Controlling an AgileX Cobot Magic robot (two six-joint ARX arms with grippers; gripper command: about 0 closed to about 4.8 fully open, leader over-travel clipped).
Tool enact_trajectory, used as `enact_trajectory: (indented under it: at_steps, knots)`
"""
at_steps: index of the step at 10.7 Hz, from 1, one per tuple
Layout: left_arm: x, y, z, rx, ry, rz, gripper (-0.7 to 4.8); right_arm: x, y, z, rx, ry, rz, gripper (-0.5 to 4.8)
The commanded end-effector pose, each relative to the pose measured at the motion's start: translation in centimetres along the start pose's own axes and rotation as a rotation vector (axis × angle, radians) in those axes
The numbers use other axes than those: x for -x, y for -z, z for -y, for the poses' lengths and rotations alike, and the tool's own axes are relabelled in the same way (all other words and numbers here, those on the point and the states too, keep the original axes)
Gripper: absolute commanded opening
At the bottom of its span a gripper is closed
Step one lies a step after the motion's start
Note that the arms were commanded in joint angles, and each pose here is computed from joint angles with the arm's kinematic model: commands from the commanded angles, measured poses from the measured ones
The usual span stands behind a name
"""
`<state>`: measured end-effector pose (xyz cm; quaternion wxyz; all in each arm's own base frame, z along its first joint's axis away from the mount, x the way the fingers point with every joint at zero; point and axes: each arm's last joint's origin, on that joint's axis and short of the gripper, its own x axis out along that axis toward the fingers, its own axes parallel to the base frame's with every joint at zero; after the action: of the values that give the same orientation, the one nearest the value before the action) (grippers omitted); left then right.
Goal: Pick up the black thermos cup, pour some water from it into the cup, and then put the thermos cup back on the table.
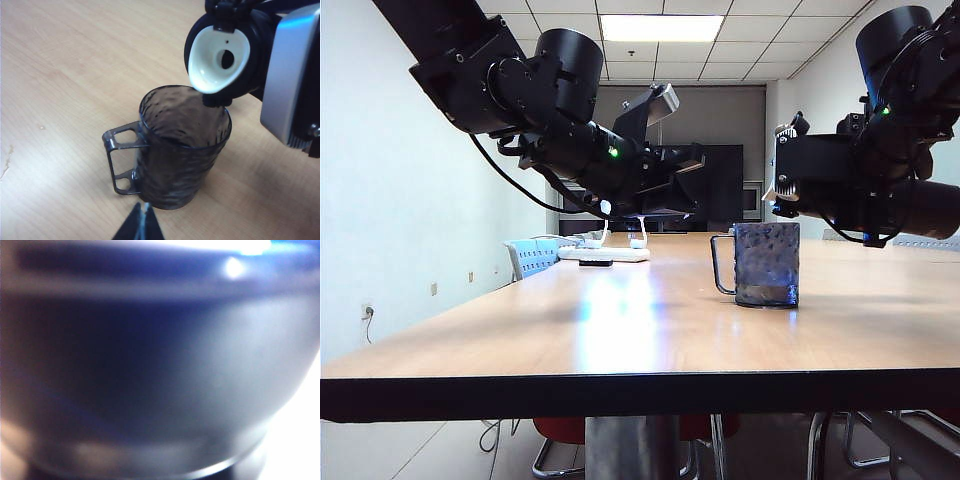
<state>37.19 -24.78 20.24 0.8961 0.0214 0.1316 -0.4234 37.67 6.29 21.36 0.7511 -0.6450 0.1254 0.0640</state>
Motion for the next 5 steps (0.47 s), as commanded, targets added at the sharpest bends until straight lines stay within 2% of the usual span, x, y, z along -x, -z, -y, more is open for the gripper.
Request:
enact_trajectory:
  at_steps: [1, 5]
  knots:
    - [0.02, -0.35, 0.12, -0.005, 0.007, 0.012, -0.05, 0.16, -0.28, 1.39, 0.040, 0.090, 0.010, 0.94]
    - [-0.05, -0.35, 0.35, -0.003, 0.012, 0.012, -0.06, 0.09, -0.29, 1.49, 0.116, 0.113, -0.002, 0.94]
